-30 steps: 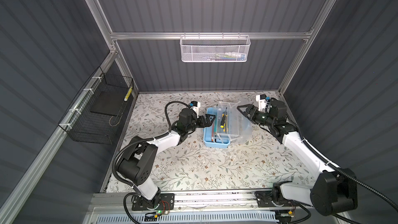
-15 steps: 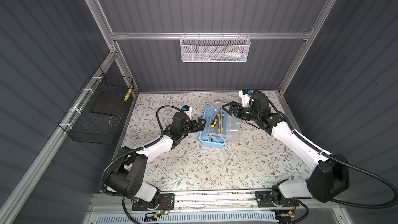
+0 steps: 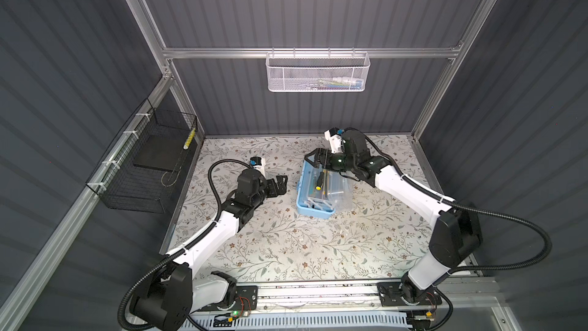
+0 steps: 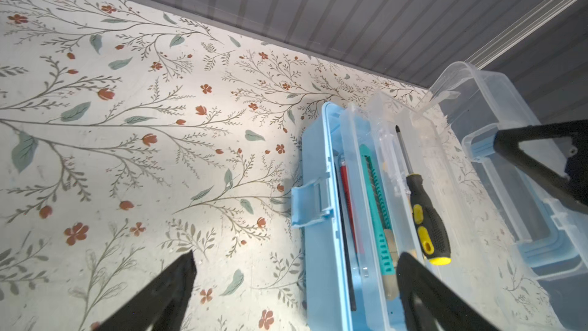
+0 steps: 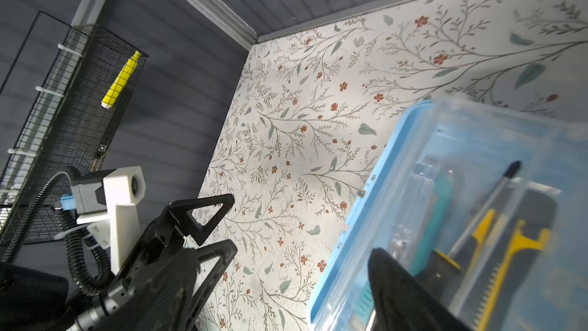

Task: Pack the tool kit
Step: 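Swing the clear lid over the box with the right gripper while the left holds it, then press the clear lid down onto the blue box with the right gripper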

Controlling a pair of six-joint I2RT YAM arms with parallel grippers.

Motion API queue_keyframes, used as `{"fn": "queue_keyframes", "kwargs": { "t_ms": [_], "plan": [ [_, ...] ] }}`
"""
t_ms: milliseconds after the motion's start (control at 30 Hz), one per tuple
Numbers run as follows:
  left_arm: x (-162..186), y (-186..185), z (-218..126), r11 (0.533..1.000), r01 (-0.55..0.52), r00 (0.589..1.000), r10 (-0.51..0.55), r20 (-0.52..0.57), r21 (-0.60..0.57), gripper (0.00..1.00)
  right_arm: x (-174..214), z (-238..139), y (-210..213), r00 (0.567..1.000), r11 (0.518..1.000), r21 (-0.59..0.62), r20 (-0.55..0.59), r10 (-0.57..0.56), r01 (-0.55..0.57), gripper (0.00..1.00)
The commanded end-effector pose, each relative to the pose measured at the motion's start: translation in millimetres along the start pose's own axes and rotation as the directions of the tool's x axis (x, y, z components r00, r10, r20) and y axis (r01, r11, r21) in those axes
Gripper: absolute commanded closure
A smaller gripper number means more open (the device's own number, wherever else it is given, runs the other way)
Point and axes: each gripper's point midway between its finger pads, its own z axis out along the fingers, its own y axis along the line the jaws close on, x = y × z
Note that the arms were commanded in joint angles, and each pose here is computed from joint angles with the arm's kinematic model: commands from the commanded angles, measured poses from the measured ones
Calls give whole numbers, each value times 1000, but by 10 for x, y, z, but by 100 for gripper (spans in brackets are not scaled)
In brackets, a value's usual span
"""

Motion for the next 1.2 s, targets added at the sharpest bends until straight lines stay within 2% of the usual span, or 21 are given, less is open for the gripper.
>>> {"fn": "queue_keyframes", "kwargs": {
  "t_ms": [0, 467, 700, 833, 933, 1033, 1167],
  "plan": [
    [32, 83, -82, 999, -22, 1000, 22, -6, -35, 0, 526, 250, -300, 978, 993, 109, -200, 66, -44, 14],
    [62, 172, -314, 996, -40, 999, 41, 2, -81, 0, 609, 870, 98, 961, 1000, -8, -277, -7, 5, 14],
    [59, 169, -368, 996, -43, 999, 43, 1, -84, 0, 427, 956, 435, 965, 995, -74, -250, -82, 65, 13],
    [83, 168, -387, 995, -46, 999, 45, -12, -84, 0, 291, 740, 411, 965, 989, 1, -219, -145, 149, 11],
    [163, 163, -355, 996, -55, 998, 52, -46, -71, 0, 219, 488, 177, 957, 962, 153, -219, -191, 227, 13],
    [296, 185, -255, 996, -62, 993, 55, -103, -64, 0, 326, 213, -185, 943, 916, 304, -283, -176, 263, 14],
    [379, 113, -95, 998, -59, 988, 56, -142, -12, 0, 579, -46, -416, 948, 914, 344, -298, -113, 217, 15]
  ]
}}
